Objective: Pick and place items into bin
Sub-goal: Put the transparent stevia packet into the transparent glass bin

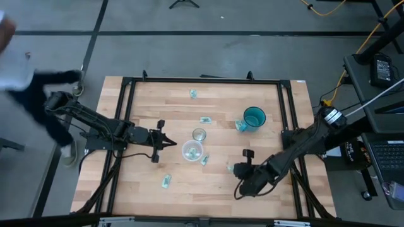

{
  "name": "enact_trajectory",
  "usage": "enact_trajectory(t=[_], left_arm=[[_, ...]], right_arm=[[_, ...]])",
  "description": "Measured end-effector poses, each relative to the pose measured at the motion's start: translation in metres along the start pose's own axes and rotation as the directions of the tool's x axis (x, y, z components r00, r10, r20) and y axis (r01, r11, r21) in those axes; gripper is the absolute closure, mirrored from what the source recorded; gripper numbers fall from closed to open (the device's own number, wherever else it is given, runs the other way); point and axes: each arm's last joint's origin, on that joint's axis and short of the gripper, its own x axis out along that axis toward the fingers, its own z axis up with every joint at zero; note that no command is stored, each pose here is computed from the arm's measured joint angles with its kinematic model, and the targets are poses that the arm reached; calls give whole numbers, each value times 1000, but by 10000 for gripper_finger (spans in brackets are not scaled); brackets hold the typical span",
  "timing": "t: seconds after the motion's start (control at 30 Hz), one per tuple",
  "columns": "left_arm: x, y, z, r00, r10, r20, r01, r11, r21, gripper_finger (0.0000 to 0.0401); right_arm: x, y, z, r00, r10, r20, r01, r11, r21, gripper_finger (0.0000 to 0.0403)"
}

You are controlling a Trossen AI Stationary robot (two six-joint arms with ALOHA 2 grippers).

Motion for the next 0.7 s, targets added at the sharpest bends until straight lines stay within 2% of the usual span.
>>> enact_trajectory(t=[0.2, 0.4, 0.5, 0.7], left_arm=[[0, 0, 0, 1000, 0, -2, 0, 1000, -2, 396], [0, 0, 0, 1000, -1, -4, 1, 1000, 1, 399], [0, 0, -2, 1000, -2, -15, 2, 1000, 5, 397], [0, 0, -4, 999, 0, -42, 0, 1000, 13, 398]], right_arm=[[-8, -12, 14, 998, 17, 55, -15, 999, -34, 403], [2, -23, 16, 994, 31, 102, -21, 995, -99, 403], [11, -38, 10, 979, 90, 183, -73, 993, -95, 403], [5, -77, -3, 932, 117, 343, -89, 991, -96, 403]])
